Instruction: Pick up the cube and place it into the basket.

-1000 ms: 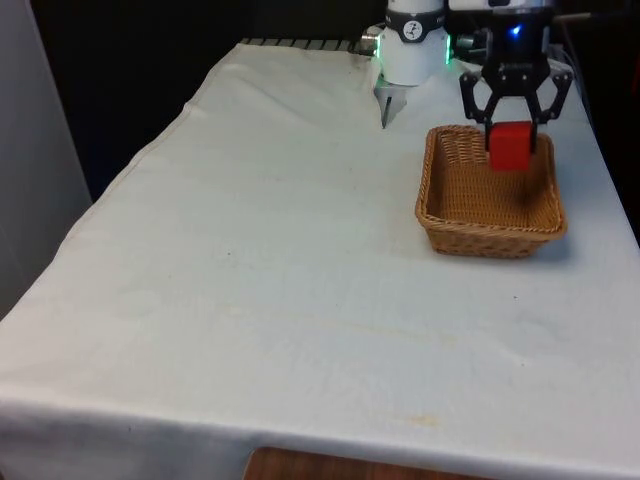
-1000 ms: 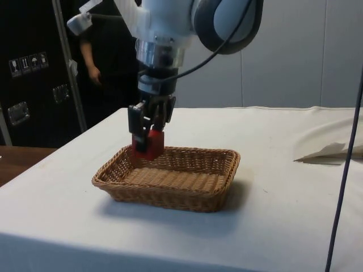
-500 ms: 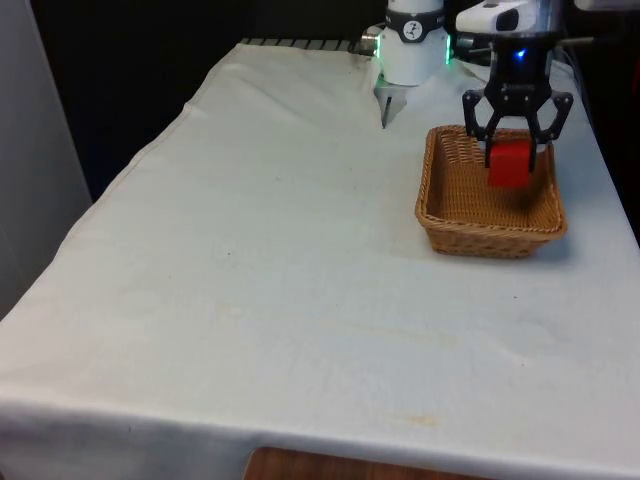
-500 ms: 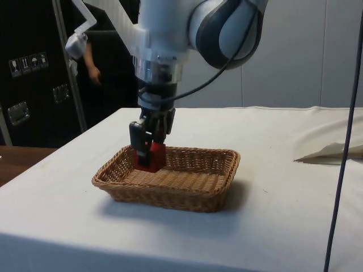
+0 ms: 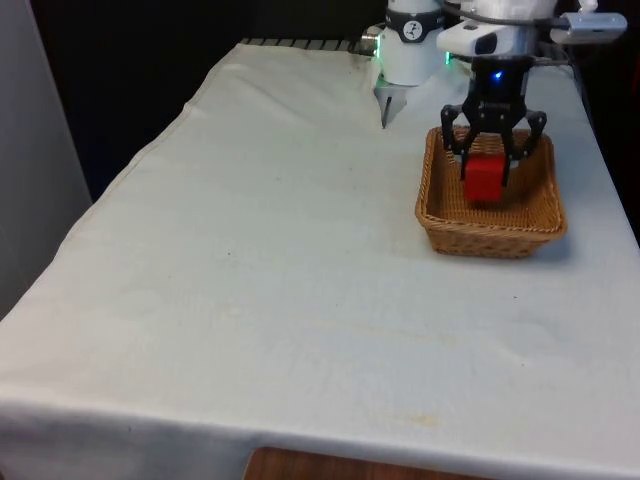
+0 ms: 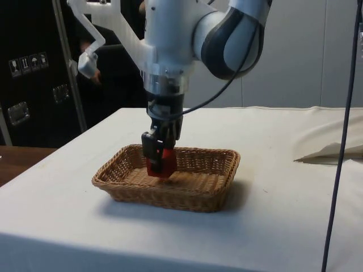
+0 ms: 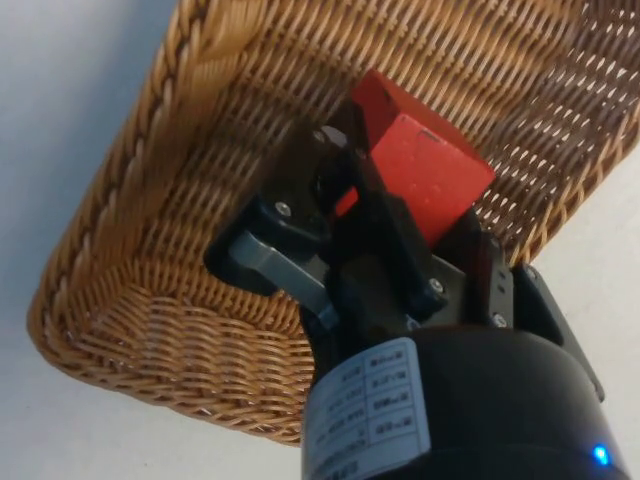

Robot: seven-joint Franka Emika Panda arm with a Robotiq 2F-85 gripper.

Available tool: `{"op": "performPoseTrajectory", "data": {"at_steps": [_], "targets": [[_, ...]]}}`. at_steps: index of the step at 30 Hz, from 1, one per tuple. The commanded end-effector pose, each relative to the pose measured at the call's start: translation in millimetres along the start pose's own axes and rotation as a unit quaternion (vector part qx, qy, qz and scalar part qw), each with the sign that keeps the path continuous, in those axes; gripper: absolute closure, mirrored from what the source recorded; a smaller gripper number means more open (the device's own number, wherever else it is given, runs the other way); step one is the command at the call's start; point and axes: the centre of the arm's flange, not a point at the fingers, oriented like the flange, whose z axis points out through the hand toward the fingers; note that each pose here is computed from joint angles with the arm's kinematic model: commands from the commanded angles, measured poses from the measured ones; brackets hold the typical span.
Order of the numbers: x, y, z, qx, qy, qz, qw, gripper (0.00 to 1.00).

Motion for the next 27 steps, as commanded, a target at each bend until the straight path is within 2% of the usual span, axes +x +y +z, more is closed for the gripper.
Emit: {"op": "performPoseTrajectory", "data": {"at_steps": [1, 2, 3, 8, 10, 11, 14, 16, 19, 20, 21, 22, 23, 24, 27], "targets": [[2.3, 3.6, -1, -0.004, 0.009, 0.000, 0.99996, 0.98], [-0.6, 0.9, 2, -0.001, -0.002, -0.001, 1.00000, 0.98], [0.3, 3.9, 4, -0.006, 0.006, -0.002, 0.99997, 0.98], [-3.7, -1.7, 9, -0.002, 0.002, -0.004, 0.99999, 0.98], [-7.2, -2.6, 14, 0.002, -0.007, -0.007, 0.99995, 0.98], [-4.6, -3.8, 10, -0.002, -0.001, -0.005, 0.99998, 0.98], [-5.8, -7.2, 11, -0.001, -0.004, -0.007, 0.99997, 0.95], [-5.7, -9.0, 11, -0.001, -0.005, -0.008, 0.99996, 0.67], [-7.1, -9.1, 12, 0.003, -0.008, -0.009, 0.99993, 0.38], [-6.0, -9.7, 11, -0.001, -0.007, -0.008, 0.99995, 0.38], [-5.7, -9.8, 11, -0.001, -0.007, -0.008, 0.99994, 0.29], [-5.8, -10.6, 11, -0.002, -0.007, -0.009, 0.99994, 0.09], [-5.9, -10.5, 11, -0.002, -0.008, -0.009, 0.99993, 0.02], [-5.5, -10.6, 11, -0.002, -0.008, -0.008, 0.99993, 0.00], [-5.6, -11.4, 10, -0.002, -0.008, -0.009, 0.99992, 0.00]]}}
